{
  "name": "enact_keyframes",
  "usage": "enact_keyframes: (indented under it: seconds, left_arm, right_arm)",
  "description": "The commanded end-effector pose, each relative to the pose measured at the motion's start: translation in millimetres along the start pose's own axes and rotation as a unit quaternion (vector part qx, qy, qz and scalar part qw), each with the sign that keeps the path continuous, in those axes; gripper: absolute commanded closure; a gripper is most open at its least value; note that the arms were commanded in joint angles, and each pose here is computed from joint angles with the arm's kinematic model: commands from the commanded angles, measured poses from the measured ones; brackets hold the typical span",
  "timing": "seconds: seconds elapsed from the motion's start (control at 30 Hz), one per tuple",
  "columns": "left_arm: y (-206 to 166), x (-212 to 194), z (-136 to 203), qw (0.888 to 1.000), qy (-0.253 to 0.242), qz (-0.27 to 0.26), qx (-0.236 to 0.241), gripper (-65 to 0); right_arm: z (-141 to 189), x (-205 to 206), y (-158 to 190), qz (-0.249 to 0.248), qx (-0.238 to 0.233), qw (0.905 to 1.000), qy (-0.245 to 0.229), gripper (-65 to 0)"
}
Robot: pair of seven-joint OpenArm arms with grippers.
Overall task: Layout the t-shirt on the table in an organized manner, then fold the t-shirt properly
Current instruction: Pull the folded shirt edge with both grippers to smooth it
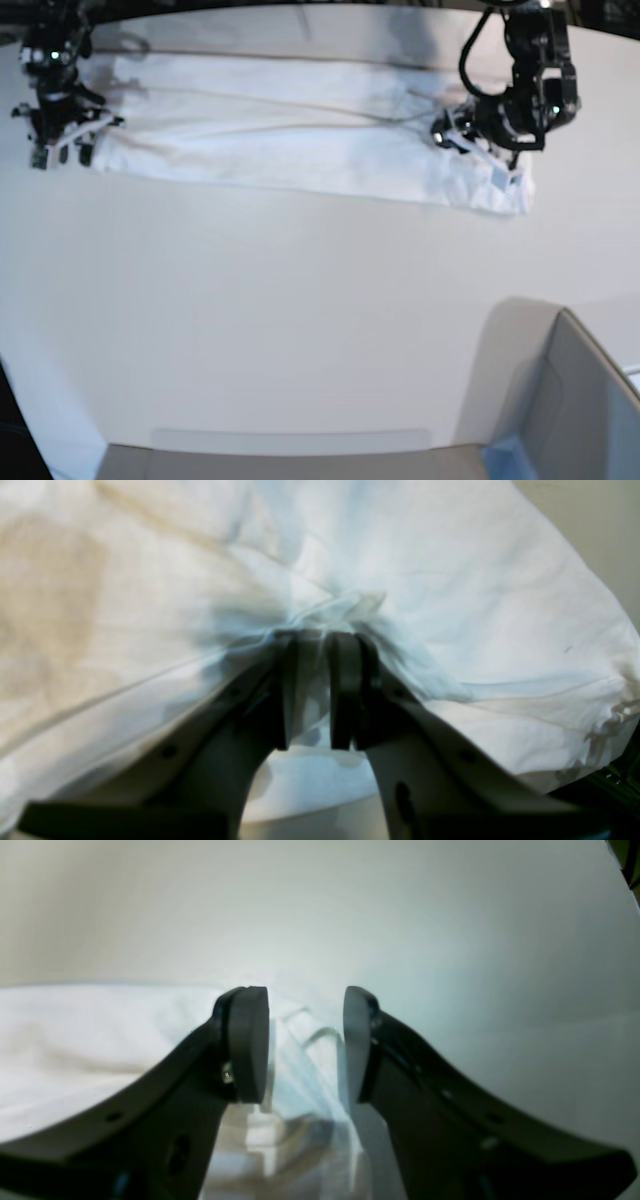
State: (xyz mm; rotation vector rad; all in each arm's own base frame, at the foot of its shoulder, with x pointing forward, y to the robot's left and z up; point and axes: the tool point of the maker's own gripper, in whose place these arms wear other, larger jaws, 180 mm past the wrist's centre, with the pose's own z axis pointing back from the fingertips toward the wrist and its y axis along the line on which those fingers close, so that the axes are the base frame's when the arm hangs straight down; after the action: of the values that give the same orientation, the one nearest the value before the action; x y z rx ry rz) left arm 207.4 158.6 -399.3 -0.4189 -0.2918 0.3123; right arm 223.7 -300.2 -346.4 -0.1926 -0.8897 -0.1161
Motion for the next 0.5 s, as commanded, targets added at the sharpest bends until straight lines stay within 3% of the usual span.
enact_keyframes:
  seconds: [0.0,0.47]
  left_arm:
    - [-2,5,4,1.000,-0.008,-0.004,-0.002,-13.2]
    - [-3,4,4,1.000,-0.008,-0.004,-0.005,-13.2]
  right_arm:
    - [2,10,-2,0.007,0.000,0.9998,-0.018,-24.7]
    - [-12,-3,18,0.022,0.035,0.9991,0.004,-24.7]
